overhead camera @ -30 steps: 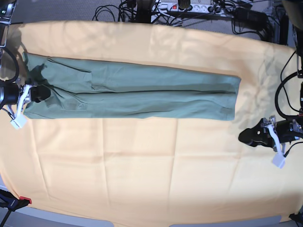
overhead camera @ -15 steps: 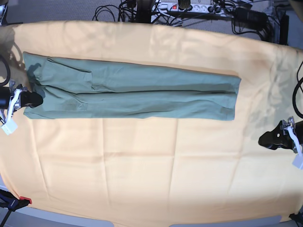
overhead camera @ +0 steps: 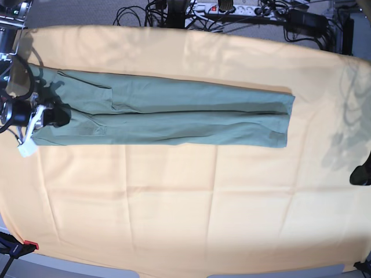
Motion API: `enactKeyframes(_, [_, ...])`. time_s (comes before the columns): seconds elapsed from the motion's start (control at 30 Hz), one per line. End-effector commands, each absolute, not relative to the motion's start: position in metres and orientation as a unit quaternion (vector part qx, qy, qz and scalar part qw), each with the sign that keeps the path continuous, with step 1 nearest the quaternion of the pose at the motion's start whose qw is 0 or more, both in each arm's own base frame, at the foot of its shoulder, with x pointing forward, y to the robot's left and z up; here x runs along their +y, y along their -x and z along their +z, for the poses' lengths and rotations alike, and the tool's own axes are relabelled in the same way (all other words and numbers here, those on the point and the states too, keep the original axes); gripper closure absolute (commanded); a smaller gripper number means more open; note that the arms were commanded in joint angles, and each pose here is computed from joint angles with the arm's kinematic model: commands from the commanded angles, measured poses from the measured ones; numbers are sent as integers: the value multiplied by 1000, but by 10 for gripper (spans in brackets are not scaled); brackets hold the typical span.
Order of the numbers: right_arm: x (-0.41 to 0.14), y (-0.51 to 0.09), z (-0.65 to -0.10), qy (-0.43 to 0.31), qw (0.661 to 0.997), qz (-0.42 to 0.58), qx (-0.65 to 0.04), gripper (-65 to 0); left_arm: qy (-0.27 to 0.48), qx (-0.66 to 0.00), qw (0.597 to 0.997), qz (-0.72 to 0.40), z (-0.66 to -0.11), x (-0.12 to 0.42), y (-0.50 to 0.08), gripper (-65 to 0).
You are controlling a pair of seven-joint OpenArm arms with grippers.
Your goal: Fold the T-shirt properly
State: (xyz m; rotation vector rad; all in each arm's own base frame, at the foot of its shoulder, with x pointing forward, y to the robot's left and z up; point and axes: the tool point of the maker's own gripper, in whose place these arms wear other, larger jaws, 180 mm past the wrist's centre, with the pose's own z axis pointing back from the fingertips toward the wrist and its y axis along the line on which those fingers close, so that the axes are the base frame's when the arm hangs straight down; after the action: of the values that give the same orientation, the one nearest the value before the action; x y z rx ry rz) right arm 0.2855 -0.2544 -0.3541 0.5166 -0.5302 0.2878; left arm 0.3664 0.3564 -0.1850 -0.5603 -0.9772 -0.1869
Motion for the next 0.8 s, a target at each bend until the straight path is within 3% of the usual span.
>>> enactKeyframes(0.0, [-265, -295, -346, -226, 921, 143, -281, 0, 258, -488, 829, -93, -164, 364, -367, -290])
enactKeyframes(0.17, [-281, -284, -378, -154, 940, 138, -272, 0, 264, -463, 843, -78, -190, 365, -354, -290])
enactKeyframes(0.43, [-278, -280, -384, -155, 942, 138, -263, 0, 285, -421, 858, -69, -223, 356, -336, -291])
enactKeyframes(0.6, [-278, -281, -382, -157, 941, 138, -266, 0, 306, -394, 865, -42, -252, 345, -324, -347])
enactKeyframes(0.77, [-277, -281, -382, -158, 941, 138, -266, 0, 340, -382, 859, -18, -276, 325, -320, -347])
